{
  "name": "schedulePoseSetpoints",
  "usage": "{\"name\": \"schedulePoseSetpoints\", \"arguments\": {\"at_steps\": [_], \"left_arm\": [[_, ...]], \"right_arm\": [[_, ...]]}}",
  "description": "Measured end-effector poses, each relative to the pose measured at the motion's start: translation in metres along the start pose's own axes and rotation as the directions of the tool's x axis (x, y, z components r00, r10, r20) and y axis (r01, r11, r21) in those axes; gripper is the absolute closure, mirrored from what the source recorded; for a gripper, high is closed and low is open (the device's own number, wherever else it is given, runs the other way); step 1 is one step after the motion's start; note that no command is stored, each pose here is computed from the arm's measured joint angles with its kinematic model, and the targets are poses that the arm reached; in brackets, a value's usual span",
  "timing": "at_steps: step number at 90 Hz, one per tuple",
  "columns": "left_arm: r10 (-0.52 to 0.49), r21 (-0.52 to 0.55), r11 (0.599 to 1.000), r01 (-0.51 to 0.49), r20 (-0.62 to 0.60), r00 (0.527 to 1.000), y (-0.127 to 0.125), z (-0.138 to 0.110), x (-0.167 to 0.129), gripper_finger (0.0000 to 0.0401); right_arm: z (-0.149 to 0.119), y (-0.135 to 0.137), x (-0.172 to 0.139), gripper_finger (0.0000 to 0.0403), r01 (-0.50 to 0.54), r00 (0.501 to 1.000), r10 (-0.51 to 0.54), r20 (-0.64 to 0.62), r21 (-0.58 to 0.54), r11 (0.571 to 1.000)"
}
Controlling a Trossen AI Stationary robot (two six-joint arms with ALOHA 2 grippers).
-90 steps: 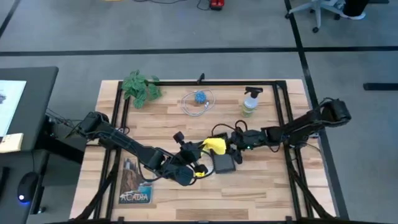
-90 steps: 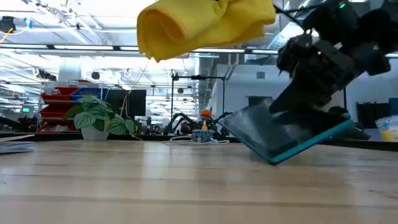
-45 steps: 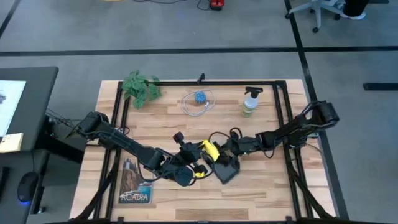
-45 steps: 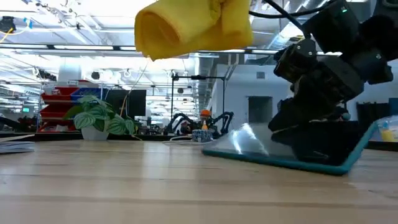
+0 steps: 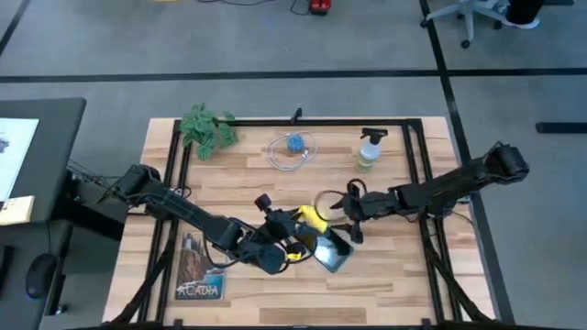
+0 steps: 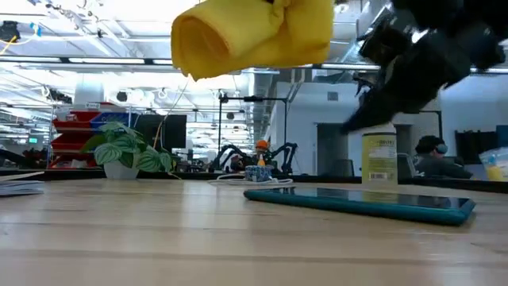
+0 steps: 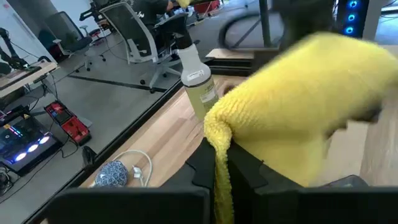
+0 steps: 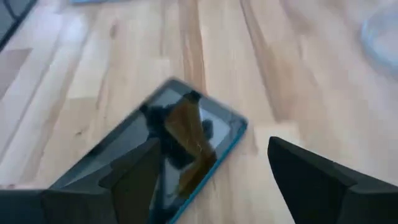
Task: Apply microfiber cloth
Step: Wipe the back of the tablet with the yellow microfiber cloth
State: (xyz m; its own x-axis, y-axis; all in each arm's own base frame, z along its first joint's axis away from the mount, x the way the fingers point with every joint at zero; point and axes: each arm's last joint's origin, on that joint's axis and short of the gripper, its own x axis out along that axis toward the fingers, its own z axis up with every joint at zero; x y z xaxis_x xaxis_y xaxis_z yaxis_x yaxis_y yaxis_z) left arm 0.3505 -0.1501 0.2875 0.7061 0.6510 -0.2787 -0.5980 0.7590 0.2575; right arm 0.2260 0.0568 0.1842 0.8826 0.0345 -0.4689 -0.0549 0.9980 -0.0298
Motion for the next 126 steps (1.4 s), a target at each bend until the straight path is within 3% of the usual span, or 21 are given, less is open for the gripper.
{"name": "schedulePoseSetpoints", "arguments": {"at_steps": [10, 29, 40, 54, 70, 83, 93, 103, 126], "left_arm": [[-0.002, 0.007, 1.000, 0.002, -0.003, 1.000, 0.000, -0.001, -0.001, 0.0401], [-0.006, -0.003, 1.000, 0.006, -0.003, 1.000, -0.001, -0.001, -0.002, 0.0401], [-0.009, -0.002, 1.000, 0.009, -0.002, 1.000, -0.001, -0.001, -0.003, 0.0401], [-0.024, -0.001, 1.000, 0.024, -0.009, 1.000, -0.002, -0.002, -0.003, 0.0401], [-0.047, -0.013, 0.999, 0.047, -0.021, 0.999, -0.002, -0.002, -0.003, 0.0401], [-0.049, -0.017, 0.999, 0.049, -0.022, 0.999, -0.002, -0.002, -0.003, 0.0401], [-0.062, -0.029, 0.998, 0.061, -0.029, 0.998, -0.002, -0.002, -0.002, 0.0401], [-0.119, -0.047, 0.992, 0.117, -0.058, 0.991, -0.003, -0.002, 0.001, 0.0401], [-0.177, -0.067, 0.983, 0.170, -0.108, 0.978, 0.000, -0.004, 0.007, 0.0401]], "right_arm": [[0.015, 0.018, -0.018, 0.0121, 0.035, 0.990, -0.018, 0.141, -0.117, 0.993], [0.027, 0.041, -0.035, 0.0121, 0.110, 0.950, -0.053, 0.307, -0.173, 0.979], [0.035, 0.055, -0.037, 0.0121, 0.169, 0.934, -0.046, 0.354, -0.325, 0.931], [0.057, 0.072, -0.037, 0.0122, 0.270, 0.918, -0.060, 0.392, -0.508, 0.818], [0.077, 0.086, -0.022, 0.0122, 0.398, 0.910, -0.150, 0.386, -0.717, 0.573], [0.084, 0.088, 0.000, 0.0122, 0.393, 0.917, -0.234, 0.324, -0.836, 0.383], [0.086, 0.087, 0.016, 0.0122, 0.386, 0.898, -0.329, 0.292, -0.882, 0.270], [0.084, 0.082, 0.030, 0.0122, 0.368, 0.872, -0.416, 0.260, -0.907, 0.204], [0.077, 0.071, 0.044, 0.0129, 0.329, 0.856, -0.473, 0.210, -0.926, 0.185]]}}
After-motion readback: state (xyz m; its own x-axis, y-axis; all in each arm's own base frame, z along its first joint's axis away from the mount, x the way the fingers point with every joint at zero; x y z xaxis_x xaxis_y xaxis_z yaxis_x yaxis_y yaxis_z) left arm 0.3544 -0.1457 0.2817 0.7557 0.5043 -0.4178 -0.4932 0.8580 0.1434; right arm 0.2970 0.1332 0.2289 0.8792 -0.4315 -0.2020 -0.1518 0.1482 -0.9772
